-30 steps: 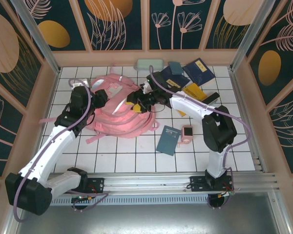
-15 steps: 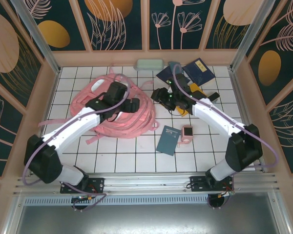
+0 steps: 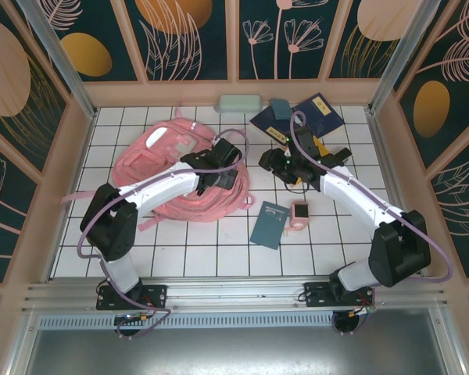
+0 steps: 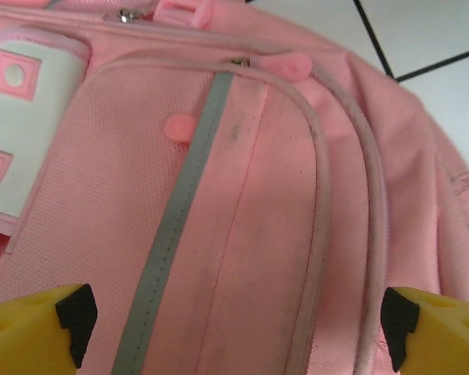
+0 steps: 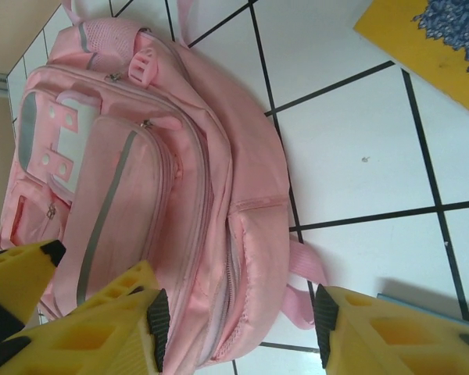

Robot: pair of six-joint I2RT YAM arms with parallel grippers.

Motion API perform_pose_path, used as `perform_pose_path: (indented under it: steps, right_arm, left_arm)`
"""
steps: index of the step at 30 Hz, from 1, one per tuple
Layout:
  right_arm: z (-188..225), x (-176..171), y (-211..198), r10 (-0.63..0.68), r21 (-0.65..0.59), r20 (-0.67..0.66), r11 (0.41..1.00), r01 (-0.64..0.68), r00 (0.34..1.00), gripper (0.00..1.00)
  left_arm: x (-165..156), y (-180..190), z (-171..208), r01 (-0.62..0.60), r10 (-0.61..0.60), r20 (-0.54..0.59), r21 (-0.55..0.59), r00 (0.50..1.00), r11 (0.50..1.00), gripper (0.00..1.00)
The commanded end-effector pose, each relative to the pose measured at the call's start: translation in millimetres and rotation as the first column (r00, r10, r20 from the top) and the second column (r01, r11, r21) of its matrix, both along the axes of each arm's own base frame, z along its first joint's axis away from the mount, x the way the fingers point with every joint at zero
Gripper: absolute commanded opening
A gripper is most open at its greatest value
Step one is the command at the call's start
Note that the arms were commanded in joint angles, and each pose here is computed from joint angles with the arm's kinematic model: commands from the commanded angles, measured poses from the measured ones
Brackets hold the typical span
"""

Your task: Pack books, pencil case, and school supplies into a backpack

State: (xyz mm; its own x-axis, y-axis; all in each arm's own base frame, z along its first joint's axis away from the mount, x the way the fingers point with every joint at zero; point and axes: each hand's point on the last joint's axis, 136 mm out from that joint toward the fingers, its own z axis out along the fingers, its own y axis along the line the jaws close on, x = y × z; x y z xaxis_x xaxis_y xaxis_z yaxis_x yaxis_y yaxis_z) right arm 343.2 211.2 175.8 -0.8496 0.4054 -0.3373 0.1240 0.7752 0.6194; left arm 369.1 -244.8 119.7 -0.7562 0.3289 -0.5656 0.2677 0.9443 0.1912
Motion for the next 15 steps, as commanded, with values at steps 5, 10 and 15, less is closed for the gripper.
perform_pose_path:
  steps: [5, 10, 15]
  right_arm:
    - [0.9, 0.1, -10.5, 0.008, 0.012, 0.022, 1.000, -0.008, 1.000, 0.53]
    - [-3.6, 0.5, -9.5, 0.017, 0.025, 0.014, 1.000, -0.017, 1.000, 0.53]
    - [-8.9, 1.8, -5.5, 0.026, 0.038, 0.000, 0.999, -0.026, 1.000, 0.52]
  left_arm:
    - [-3.7, -1.4, -21.2, 0.013, -0.012, -0.051, 0.016, 0.999, 1.000, 0.95]
    - [-2.8, 14.1, -36.6, -0.001, 0.007, -0.051, 0.108, 0.999, 0.994, 0.93]
    - [-3.6, 29.0, -45.0, -0.022, 0.030, -0.062, 0.118, 0.998, 0.993, 0.90]
